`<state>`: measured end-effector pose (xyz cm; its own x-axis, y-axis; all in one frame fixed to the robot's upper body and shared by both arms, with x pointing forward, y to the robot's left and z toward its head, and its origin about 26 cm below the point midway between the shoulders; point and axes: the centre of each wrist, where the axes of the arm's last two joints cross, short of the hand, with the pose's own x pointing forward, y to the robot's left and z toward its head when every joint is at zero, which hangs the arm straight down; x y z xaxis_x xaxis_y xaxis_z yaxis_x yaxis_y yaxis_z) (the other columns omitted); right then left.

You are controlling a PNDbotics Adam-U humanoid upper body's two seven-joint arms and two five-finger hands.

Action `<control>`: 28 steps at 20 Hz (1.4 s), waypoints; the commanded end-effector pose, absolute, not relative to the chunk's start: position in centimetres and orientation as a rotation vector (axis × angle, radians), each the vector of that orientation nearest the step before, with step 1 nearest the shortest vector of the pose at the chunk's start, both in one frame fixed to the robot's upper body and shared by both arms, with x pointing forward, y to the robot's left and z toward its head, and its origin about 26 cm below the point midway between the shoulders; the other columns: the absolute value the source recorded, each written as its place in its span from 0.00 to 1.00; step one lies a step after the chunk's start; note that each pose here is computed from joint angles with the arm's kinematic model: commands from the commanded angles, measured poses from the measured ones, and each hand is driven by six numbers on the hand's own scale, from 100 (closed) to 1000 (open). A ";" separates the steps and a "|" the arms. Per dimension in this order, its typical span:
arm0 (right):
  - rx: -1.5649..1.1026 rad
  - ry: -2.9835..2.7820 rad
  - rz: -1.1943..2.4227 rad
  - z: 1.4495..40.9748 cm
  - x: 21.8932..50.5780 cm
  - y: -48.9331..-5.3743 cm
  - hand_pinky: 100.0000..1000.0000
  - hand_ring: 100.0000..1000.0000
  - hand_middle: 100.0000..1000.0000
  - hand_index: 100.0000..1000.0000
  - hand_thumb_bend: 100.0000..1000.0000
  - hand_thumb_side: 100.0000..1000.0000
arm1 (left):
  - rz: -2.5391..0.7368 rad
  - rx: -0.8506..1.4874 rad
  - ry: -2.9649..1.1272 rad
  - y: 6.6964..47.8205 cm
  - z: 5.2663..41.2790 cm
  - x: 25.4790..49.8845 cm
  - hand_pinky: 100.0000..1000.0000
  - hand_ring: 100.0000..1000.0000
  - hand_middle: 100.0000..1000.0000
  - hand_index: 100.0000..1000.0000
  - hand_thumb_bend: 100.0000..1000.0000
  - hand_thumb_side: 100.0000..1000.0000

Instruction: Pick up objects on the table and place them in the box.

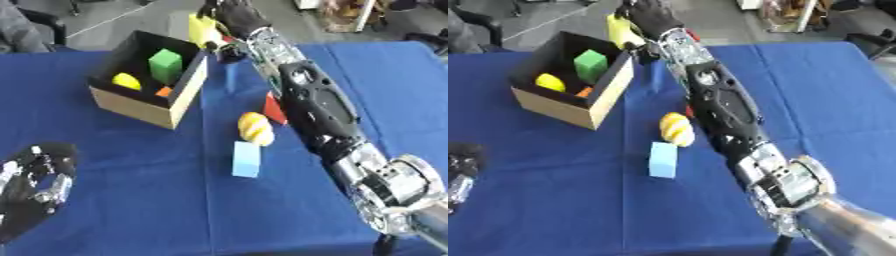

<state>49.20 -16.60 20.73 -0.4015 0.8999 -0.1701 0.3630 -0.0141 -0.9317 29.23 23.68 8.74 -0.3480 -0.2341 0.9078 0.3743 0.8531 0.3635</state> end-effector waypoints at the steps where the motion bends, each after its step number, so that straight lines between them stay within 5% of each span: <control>1: -1.297 -1.832 1.387 22.3 49.2 -15.3 0.80 0.62 0.38 0.48 0.13 0.00 | -0.643 -0.114 -1.842 23.5 9.4 29.3 0.71 0.63 0.62 0.70 0.00 0.19; 9: -1.068 -1.768 1.574 17.7 48.7 -11.3 0.84 0.74 0.68 0.79 0.28 0.00 | -0.648 -0.131 -1.848 23.2 9.5 29.3 0.71 0.63 0.62 0.70 0.00 0.20; 12: -1.090 -1.755 1.590 17.4 48.6 -10.8 0.87 0.80 0.80 0.95 0.56 0.19 | -0.648 -0.131 -1.848 23.2 9.5 29.4 0.71 0.63 0.62 0.70 0.00 0.20; 14: -1.155 -1.759 1.580 17.7 48.5 -10.6 0.87 0.80 0.83 0.98 0.62 0.26 | -0.647 -0.130 -1.848 23.2 9.5 29.4 0.71 0.63 0.62 0.70 0.00 0.20; 22: -1.377 -1.899 1.374 20.7 48.3 -11.7 0.85 0.76 0.78 0.97 0.57 0.19 | -0.642 -0.120 -1.847 23.4 9.5 29.4 0.71 0.62 0.62 0.70 0.00 0.20; 26: -1.218 -1.934 1.309 22.4 48.5 -15.2 0.86 0.73 0.68 0.91 0.40 0.14 | -0.636 -0.101 -1.845 23.7 9.5 29.3 0.71 0.62 0.61 0.70 0.00 0.20; 28: -1.069 -1.917 1.378 22.7 48.3 -17.7 0.87 0.75 0.71 0.92 0.36 0.16 | -0.634 -0.088 -1.839 24.0 9.4 29.3 0.71 0.62 0.61 0.70 0.00 0.20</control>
